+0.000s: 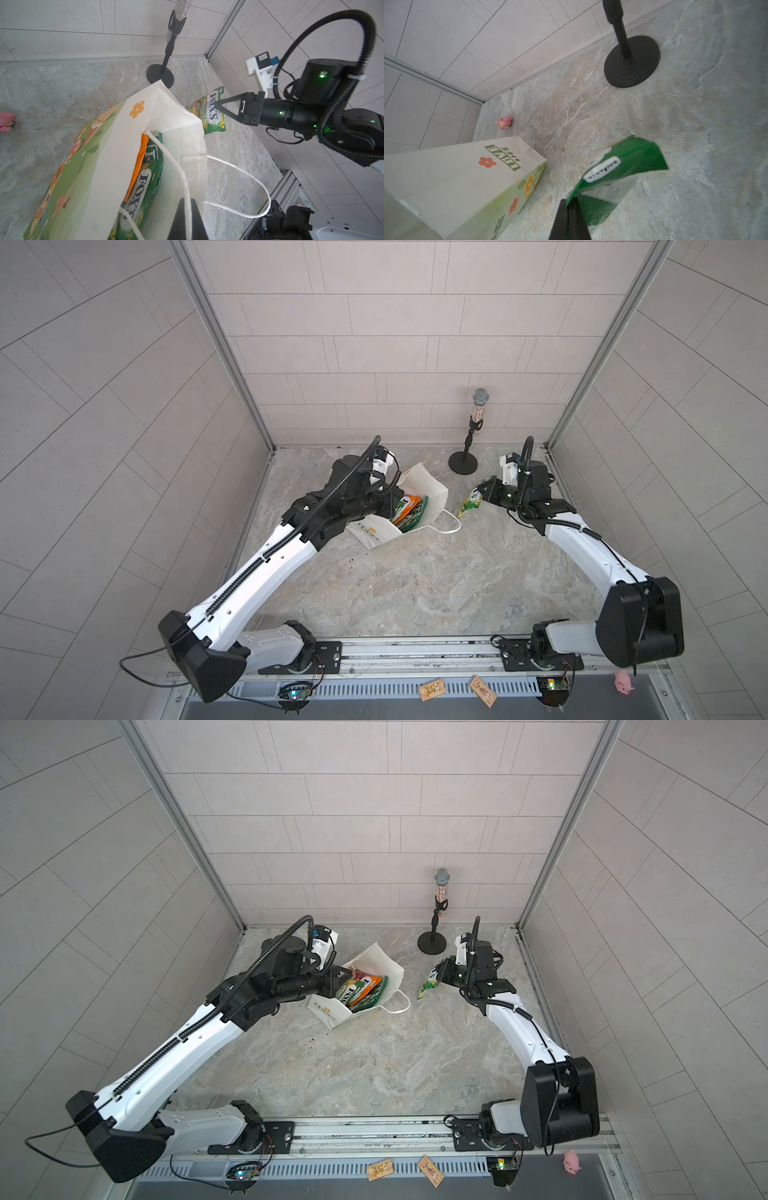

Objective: Take the snacks out of the paper bag
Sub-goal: Place the snack at the top-center of the table, then pick up the snack from the paper bag.

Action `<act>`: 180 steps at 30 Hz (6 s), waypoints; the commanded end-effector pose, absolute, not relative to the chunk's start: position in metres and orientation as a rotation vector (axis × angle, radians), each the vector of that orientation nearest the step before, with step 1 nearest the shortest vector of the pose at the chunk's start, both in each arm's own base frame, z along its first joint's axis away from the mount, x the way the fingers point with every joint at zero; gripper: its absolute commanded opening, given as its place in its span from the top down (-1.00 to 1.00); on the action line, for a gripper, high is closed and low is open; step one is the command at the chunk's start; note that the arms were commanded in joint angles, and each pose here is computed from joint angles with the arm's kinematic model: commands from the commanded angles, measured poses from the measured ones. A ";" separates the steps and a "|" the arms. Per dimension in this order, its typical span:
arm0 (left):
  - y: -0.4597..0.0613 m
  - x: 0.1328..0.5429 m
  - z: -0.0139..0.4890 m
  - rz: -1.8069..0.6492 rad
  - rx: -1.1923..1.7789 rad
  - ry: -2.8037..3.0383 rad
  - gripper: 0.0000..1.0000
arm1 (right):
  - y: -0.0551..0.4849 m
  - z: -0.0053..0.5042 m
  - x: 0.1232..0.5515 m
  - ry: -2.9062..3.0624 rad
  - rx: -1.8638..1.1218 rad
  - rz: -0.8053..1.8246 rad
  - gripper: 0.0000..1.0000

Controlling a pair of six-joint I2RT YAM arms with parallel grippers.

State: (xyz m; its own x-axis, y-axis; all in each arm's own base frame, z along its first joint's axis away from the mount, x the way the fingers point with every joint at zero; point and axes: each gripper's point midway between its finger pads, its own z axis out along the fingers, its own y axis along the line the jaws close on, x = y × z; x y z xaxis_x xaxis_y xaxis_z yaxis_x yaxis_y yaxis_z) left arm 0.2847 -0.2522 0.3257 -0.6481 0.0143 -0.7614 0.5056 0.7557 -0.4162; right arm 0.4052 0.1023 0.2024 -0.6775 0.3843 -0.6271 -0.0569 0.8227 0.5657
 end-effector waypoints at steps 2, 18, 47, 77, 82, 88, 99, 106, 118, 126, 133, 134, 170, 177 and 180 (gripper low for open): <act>-0.253 0.280 0.335 -0.833 0.393 2.127 1.00 | 0.142 0.226 0.429 2.112 0.045 0.842 1.00; -0.255 0.277 0.337 -0.864 0.390 2.127 1.00 | 0.156 0.144 0.477 2.247 0.030 0.938 1.00; -0.261 0.272 0.337 -0.937 0.378 2.129 1.00 | 0.044 0.062 0.458 2.648 0.210 0.322 0.16; -0.291 0.256 0.338 -1.040 0.399 2.097 1.00 | 0.188 0.261 0.292 2.087 -0.099 0.961 -0.26; -0.294 0.256 0.337 -1.049 0.403 2.099 1.00 | 0.210 0.244 0.282 2.085 -0.105 0.979 -0.05; -0.293 0.257 0.336 -1.040 0.399 2.105 1.00 | 0.223 0.226 0.281 2.082 -0.062 0.958 0.00; -0.294 0.259 0.334 -1.032 0.398 2.117 1.00 | 0.247 0.196 0.289 2.125 0.053 0.920 0.21; -0.293 0.262 0.334 -1.016 0.383 2.115 1.00 | 0.269 0.187 0.289 2.117 0.081 0.899 0.25; -0.292 0.266 0.336 -0.989 0.372 2.115 1.00 | 0.291 0.157 0.290 2.198 0.133 0.906 0.21; -0.293 0.266 0.334 -0.986 0.379 2.124 1.00 | 0.278 0.146 0.300 2.192 0.332 0.865 0.08; -0.291 0.265 0.338 -0.987 0.380 2.117 1.00 | 0.270 0.138 0.305 2.189 0.452 0.831 -0.04; -0.292 0.265 0.337 -0.987 0.382 2.119 1.00 | 0.269 0.138 0.306 2.182 0.459 0.828 -0.06; -0.282 0.266 0.335 -0.923 0.370 2.125 1.00 | 0.307 0.155 0.325 2.201 0.195 0.871 1.00; -0.276 0.269 0.335 -0.878 0.349 2.122 1.00 | 0.292 0.179 0.317 2.176 0.100 0.823 1.00; -0.273 0.270 0.337 -0.863 0.340 2.113 1.00 | 0.285 0.187 0.315 2.164 0.089 0.826 1.00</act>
State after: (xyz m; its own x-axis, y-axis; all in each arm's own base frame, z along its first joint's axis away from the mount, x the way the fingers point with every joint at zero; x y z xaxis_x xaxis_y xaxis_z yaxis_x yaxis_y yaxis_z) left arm 0.2727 -0.2794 0.3185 -0.6767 -0.0358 -0.7354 0.4882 0.7259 -0.4845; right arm 0.3155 0.2957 0.1759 -0.6976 0.3404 -0.6305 -0.1797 0.7687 0.6138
